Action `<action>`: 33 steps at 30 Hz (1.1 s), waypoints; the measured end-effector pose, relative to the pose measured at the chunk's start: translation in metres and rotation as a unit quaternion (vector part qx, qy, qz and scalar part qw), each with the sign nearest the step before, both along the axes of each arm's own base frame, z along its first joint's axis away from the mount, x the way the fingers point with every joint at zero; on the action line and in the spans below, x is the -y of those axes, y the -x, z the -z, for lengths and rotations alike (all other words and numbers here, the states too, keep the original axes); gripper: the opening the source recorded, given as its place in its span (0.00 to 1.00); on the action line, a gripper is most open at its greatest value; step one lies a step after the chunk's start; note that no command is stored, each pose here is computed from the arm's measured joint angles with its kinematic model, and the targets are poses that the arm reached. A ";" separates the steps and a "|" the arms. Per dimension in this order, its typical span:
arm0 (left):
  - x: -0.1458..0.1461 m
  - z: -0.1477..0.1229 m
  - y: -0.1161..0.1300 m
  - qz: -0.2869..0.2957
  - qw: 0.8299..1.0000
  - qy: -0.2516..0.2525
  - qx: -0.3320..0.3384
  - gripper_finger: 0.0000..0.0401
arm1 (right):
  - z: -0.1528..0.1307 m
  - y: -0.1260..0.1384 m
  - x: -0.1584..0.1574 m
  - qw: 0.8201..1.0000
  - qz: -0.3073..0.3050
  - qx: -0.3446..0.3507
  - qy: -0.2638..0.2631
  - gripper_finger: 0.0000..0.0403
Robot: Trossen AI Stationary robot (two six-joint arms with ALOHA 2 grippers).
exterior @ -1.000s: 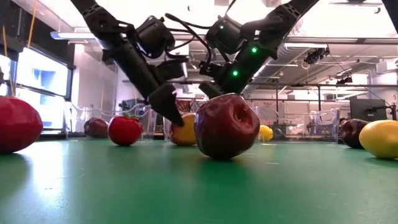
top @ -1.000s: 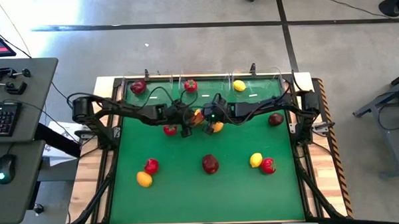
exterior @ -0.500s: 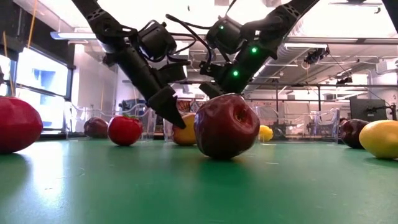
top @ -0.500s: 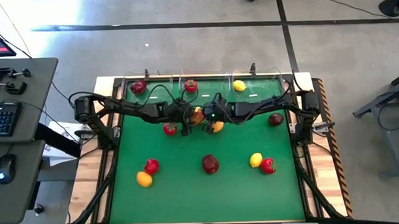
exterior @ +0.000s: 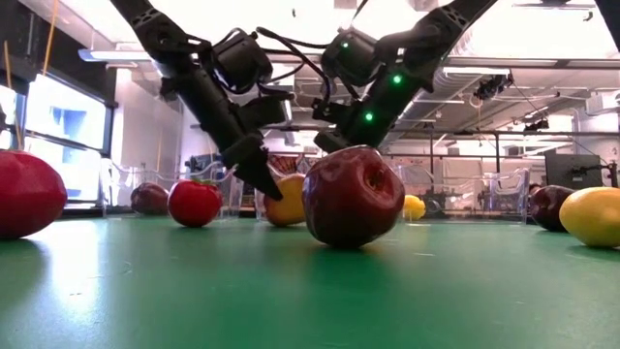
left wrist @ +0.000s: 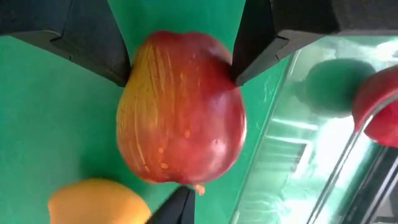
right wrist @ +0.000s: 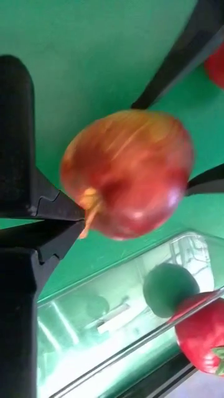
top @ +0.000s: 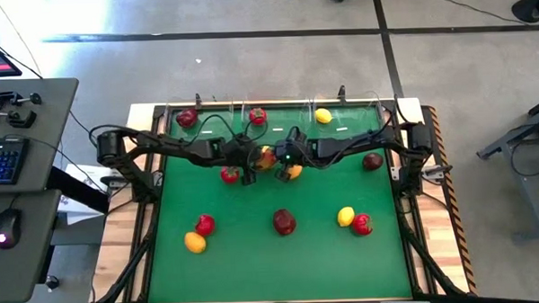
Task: Sort produce into baskets
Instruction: Put the top left apple into the left transparent bin
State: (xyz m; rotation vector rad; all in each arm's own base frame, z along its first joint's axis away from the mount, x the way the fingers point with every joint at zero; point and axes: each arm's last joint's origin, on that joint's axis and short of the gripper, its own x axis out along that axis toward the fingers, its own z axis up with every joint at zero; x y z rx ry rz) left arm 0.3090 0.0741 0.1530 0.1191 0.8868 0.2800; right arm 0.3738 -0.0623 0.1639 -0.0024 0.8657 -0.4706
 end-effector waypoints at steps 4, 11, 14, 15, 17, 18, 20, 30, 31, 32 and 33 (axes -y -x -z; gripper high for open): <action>0.001 -0.012 0.006 -0.001 1.000 -0.003 0.002 0.63 | -0.007 0.003 -0.005 1.000 0.007 -0.008 0.025 0.00; 0.003 -0.037 0.016 -0.012 0.999 -0.020 0.027 0.63 | -0.033 0.013 -0.016 0.998 0.021 0.001 0.064 0.00; 0.003 -0.044 0.020 -0.014 0.999 -0.022 0.034 0.63 | -0.039 0.015 -0.019 0.997 0.024 0.003 0.071 0.00; 0.004 -0.045 0.021 -0.014 0.999 -0.021 0.033 0.63 | -0.039 0.016 -0.021 0.997 0.024 0.002 0.073 0.00; 0.004 -0.044 0.022 -0.014 0.999 -0.017 0.024 0.63 | -0.039 0.016 -0.022 0.997 0.023 0.003 0.072 0.00; 0.005 -0.042 0.023 -0.012 1.000 -0.008 0.013 0.63 | -0.039 0.016 -0.023 0.997 0.021 0.002 0.071 0.00; 0.005 -0.037 0.025 -0.015 1.000 0.002 -0.006 0.63 | -0.039 0.016 -0.023 0.997 0.019 0.002 0.069 0.00; 0.006 -0.037 0.027 -0.028 0.999 -0.026 -0.023 0.63 | -0.039 0.015 -0.024 0.998 0.017 0.003 0.066 0.00; 0.006 -0.038 0.027 -0.028 0.999 -0.026 -0.027 0.63 | -0.039 0.016 -0.024 0.998 0.017 0.002 0.066 0.00; 0.006 -0.040 0.027 -0.028 0.999 -0.025 -0.031 0.61 | -0.039 0.015 -0.024 0.998 0.017 0.003 0.066 0.00; 0.006 -0.042 0.026 -0.031 0.999 -0.023 -0.032 0.60 | -0.039 0.016 -0.024 0.998 0.016 0.002 0.065 0.00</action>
